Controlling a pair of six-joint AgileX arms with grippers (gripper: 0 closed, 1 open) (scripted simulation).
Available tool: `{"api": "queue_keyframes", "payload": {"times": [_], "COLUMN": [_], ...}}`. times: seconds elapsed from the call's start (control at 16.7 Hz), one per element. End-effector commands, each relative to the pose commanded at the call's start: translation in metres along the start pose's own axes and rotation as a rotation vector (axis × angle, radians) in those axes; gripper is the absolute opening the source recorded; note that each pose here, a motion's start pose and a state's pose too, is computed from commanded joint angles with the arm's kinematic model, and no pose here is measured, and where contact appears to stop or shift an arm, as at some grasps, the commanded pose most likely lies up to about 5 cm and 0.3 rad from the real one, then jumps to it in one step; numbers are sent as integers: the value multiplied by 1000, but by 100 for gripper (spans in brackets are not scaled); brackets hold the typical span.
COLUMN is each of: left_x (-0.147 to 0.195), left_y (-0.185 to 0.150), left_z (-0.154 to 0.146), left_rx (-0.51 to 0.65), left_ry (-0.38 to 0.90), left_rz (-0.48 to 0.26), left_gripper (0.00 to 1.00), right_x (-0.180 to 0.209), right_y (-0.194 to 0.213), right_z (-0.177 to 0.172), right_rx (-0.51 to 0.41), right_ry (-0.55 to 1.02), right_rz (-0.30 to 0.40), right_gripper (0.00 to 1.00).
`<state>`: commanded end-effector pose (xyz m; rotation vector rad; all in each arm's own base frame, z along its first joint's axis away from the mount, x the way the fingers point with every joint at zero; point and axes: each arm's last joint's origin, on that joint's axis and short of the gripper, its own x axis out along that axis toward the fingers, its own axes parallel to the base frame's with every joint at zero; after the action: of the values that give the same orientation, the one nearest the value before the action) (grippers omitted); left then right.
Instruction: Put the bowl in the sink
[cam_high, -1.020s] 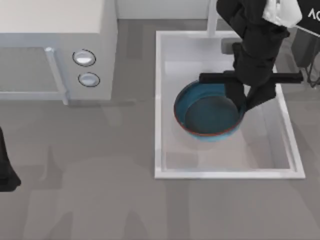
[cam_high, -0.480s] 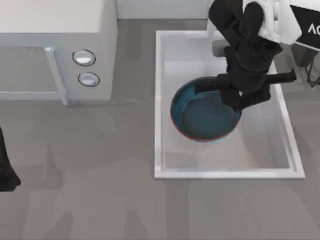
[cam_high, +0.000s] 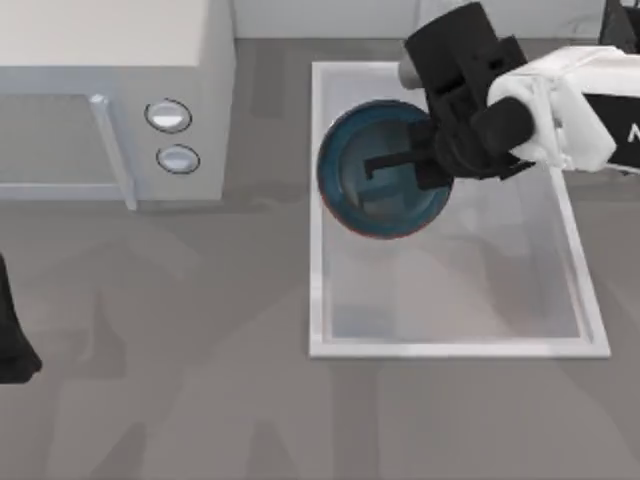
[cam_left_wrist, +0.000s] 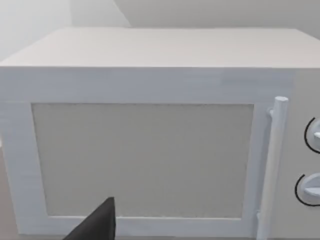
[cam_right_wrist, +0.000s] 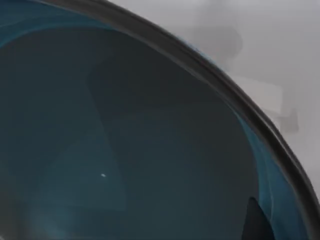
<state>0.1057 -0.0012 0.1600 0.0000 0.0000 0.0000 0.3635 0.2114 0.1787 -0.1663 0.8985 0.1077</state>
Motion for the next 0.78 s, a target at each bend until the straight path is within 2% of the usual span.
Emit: {"api": "queue_keyframes", "payload": {"times": [0.24,0.36,0.54,0.78], "left_x": [0,0,0,0], "left_y": [0,0,0,0], "left_z": [0,0,0,0], "left_rx": [0,0,0,0], "left_ry": [0,0,0,0], "left_rz": [0,0,0,0], "left_gripper": [100,100,100,100], "right_x": [-48,-74,-91,-92], "right_y": [5,4,-1,-11], "right_z": [41,44,21,-27], "right_rx": [136,201,247,228], "right_ry": [-517,-720,-880,-929], "right_rz": [66,80,52,-35], "right_gripper": [0,0,0,0]}}
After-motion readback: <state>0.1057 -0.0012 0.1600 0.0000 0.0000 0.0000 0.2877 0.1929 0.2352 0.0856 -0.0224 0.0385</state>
